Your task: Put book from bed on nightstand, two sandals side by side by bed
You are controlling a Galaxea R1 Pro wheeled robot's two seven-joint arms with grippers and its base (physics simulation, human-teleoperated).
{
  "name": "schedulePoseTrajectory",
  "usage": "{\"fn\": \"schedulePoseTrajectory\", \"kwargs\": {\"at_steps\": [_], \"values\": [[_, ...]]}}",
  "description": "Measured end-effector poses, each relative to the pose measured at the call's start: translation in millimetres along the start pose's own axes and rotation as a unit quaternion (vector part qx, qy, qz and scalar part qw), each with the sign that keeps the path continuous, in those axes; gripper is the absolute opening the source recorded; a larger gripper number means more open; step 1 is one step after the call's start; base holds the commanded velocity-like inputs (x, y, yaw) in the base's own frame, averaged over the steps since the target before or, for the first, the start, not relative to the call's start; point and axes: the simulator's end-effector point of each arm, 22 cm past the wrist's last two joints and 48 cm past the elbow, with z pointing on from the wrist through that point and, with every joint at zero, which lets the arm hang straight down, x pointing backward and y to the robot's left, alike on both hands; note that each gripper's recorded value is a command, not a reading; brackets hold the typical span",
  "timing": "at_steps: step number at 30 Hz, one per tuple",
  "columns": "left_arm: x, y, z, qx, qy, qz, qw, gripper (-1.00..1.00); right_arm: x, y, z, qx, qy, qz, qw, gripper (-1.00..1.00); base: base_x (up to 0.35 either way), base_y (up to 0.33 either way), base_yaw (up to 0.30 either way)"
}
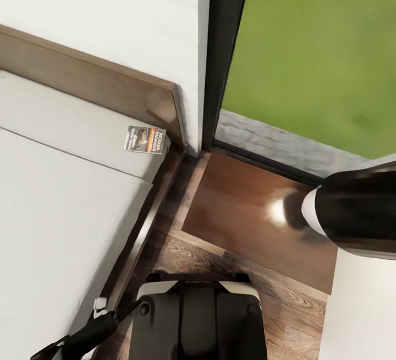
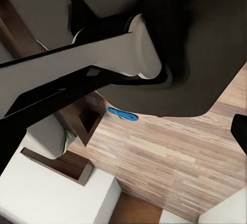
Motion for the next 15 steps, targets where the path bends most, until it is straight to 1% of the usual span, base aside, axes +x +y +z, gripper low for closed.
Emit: {"fn": "schedulePoseTrajectory", "kwargs": {"at_steps": [3,7,8,10,11,13,15], "values": [[1.3,-0.5,1.6,0.001,0.0,-0.001,1.0,1.0,-3.5,-7.5,-5.6,0.005,-0.001,0.0,1.0,1.0,0.0,0.0,0.018],[4.2,-1.9,4.9,0.003,0.0,-0.004,1.0,1.0,-12.9,-29.1,-21.9,0.021,-0.005,-0.005,0.9998,1.0,0.0,0.0,0.006],[5.9,-1.7,5.3,0.003,0.0,-0.007,1.0,1.0,-18.9,-34.4,-26.4,0.024,-0.01,-0.007,0.9996,1.0,0.0,0.0,0.002],[7.8,-1.4,5.5,0.003,0.001,-0.01,0.9999,1.0,-37.0,-35.7,-30.8,0.021,-0.018,-0.016,0.9995,1.0,0.0,0.0,0.001],[8.6,-1.3,5.6,0.003,0.001,-0.011,0.9999,1.0,-54.0,-27.0,-30.2,0.007,-0.014,-0.016,0.9997,1.0,0.0,0.0,0.0],[9.0,-1.2,5.6,0.003,0.001,-0.011,0.9999,1.0,-67.9,-11.4,-27.7,-0.012,0.001,-0.008,0.9999,1.0,0.0,0.0,0.0],[9.2,-1.1,5.6,0.003,0.001,-0.012,0.9999,1.0,-86.0,12.1,-24.7,-0.037,0.011,-0.006,0.9992,1.0,0.0,0.0,0.0]]}}
